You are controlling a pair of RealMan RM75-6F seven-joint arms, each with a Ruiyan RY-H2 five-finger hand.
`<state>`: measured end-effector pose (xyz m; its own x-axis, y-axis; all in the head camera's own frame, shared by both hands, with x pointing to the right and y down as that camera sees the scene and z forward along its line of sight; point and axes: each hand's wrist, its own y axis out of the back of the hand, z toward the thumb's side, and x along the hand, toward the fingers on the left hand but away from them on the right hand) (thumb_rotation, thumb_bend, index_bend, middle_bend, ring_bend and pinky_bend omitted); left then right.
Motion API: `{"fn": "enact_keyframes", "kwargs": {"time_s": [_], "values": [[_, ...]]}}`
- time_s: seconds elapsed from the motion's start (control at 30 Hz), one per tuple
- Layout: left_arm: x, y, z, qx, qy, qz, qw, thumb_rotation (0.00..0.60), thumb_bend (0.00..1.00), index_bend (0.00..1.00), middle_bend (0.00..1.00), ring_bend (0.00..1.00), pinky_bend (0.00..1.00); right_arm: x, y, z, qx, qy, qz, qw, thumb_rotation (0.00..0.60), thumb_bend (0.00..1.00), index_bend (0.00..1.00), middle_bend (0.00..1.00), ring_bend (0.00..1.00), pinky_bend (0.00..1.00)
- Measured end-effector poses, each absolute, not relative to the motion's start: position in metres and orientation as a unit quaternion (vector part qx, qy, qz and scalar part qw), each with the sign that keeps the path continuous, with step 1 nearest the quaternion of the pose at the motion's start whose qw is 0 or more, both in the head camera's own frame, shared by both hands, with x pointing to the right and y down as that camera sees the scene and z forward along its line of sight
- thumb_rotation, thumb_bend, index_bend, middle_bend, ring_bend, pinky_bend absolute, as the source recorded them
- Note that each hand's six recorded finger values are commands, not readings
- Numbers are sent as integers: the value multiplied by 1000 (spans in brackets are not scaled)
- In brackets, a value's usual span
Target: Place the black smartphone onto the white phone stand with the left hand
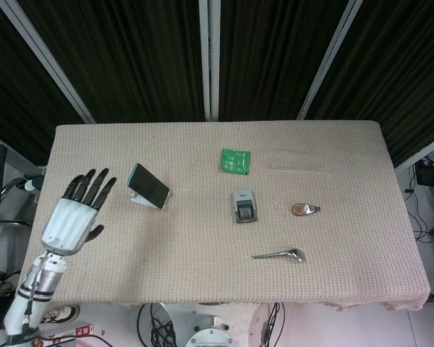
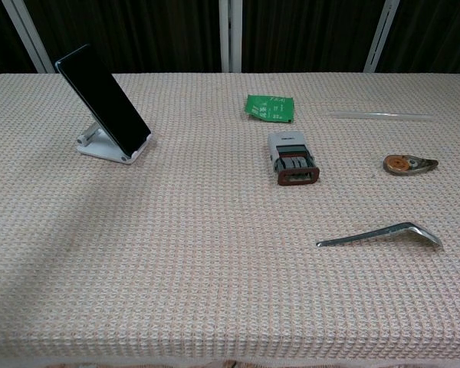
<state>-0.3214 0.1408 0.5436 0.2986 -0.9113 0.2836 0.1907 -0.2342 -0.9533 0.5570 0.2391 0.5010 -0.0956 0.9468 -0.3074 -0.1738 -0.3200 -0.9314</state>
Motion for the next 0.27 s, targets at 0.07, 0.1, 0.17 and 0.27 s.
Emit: {"fn": "enact_keyframes", "kwargs": {"time_s": [0.07, 0.1, 0.17, 0.27], "values": [[-359, 166, 550, -599, 316, -531, 510, 498, 63, 0, 0, 25, 175, 554, 241, 505, -513, -380, 630, 441, 600, 317, 0, 0, 0, 0], [-373, 176, 552, -599, 321, -538, 499, 462, 62, 0, 0, 25, 175, 553, 242, 508, -517, -378, 629, 441, 600, 330, 0, 0, 0, 0], [-401, 198, 558, -601, 329, -553, 474, 418, 62, 0, 0, 24, 176, 550, 244, 514, -522, -375, 627, 440, 600, 376, 0, 0, 0, 0], [-430, 223, 567, -607, 341, -566, 440, 385, 63, 0, 0, 24, 176, 544, 242, 523, -531, -366, 626, 440, 600, 381, 0, 0, 0, 0]]}}
